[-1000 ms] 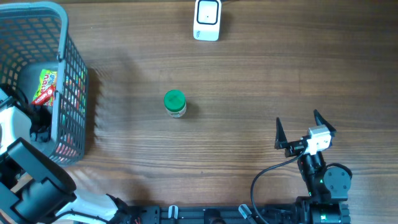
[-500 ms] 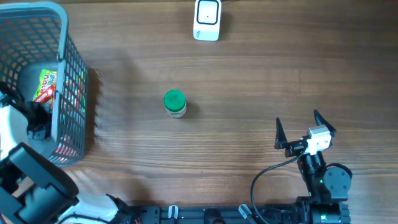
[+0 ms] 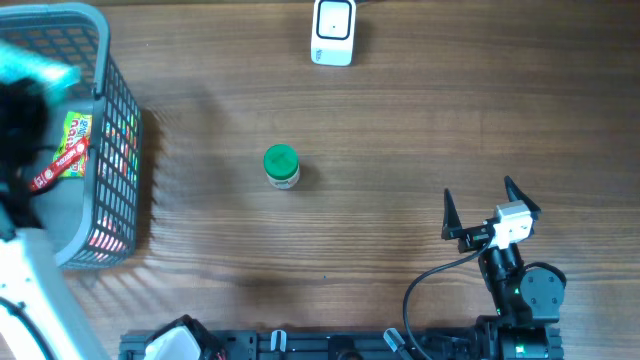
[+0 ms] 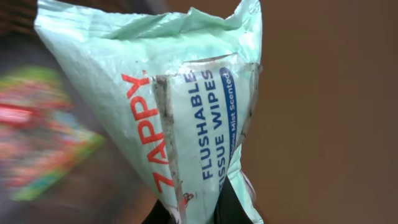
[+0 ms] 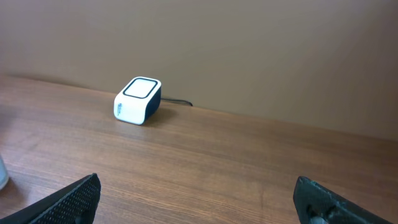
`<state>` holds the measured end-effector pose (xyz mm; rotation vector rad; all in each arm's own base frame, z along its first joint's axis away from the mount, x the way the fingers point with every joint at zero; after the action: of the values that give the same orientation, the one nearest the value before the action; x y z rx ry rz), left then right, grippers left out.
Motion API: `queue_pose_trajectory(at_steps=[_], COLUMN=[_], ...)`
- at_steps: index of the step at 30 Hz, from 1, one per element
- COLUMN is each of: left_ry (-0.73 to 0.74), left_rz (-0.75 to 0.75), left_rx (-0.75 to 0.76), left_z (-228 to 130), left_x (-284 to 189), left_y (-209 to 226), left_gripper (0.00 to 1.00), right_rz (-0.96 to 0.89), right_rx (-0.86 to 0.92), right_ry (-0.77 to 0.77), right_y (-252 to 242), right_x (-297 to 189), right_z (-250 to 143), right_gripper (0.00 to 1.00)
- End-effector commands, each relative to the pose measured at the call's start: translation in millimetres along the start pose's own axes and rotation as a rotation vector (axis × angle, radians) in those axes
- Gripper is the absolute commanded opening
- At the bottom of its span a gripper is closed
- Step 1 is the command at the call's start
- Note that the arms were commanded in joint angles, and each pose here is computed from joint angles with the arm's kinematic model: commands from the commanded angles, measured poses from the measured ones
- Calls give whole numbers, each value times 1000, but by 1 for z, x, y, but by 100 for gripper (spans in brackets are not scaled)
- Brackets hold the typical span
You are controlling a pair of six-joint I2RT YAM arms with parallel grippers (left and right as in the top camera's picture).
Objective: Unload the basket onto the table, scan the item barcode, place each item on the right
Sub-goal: 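Reach left gripper into basket and grasp blue wipes pack, then place blue wipes pack on table right of jar with left gripper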
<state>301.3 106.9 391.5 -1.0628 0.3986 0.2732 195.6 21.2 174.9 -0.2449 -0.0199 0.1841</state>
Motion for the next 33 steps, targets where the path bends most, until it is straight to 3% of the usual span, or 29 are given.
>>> queue_pose_trajectory(at_steps=[1,8,11,15,19,24,25,28,29,30,33], left_ry=[299,543,644,759,846,898,900,903,905,898,845], left_rz=[-187,-75,33,165,320,421,409,330,294,206,40], left_rx=[233,537,623,676,719,707,705,699,706,723,776], left_z=[-88,-255,-327,-397,-449,-474,-476,-468,-464,-453,-422], left_x=[16,67,92,121,151,163,162,152,148,136,106], left_y=[-56,-78,-60,-23,31,65,62,36,26,-3,-58], left_gripper=[4,4,4,4,4,4,8,39,64,100,100], right_rz=[-4,-4,-4,-4,-4,-4,-4,-4,-4,-4,-4], right_rx=[1,1,1,2,1,1,1,1,1,1,1], right_ry=[0,0,0,0,0,0,0,0,0,0,0], right_y=[0,0,0,0,0,0,0,0,0,0,0], right_x=[0,0,0,0,0,0,0,0,0,0,0], right_z=[0,0,0,0,0,0,0,0,0,0,0], right_gripper=[100,100,100,100,100,100,100,100,100,100,100])
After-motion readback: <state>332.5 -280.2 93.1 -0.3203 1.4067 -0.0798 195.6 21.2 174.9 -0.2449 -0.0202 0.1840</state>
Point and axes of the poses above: each gripper's point midway between its finger pads, its own x axis out along the fingers, its own y axis along the line the jaws close on, z = x × y, the point moved 5 cm from there along -x, back along the fingers, and after that the axes turned 8 degrees about -x, right-handed, at the moved point
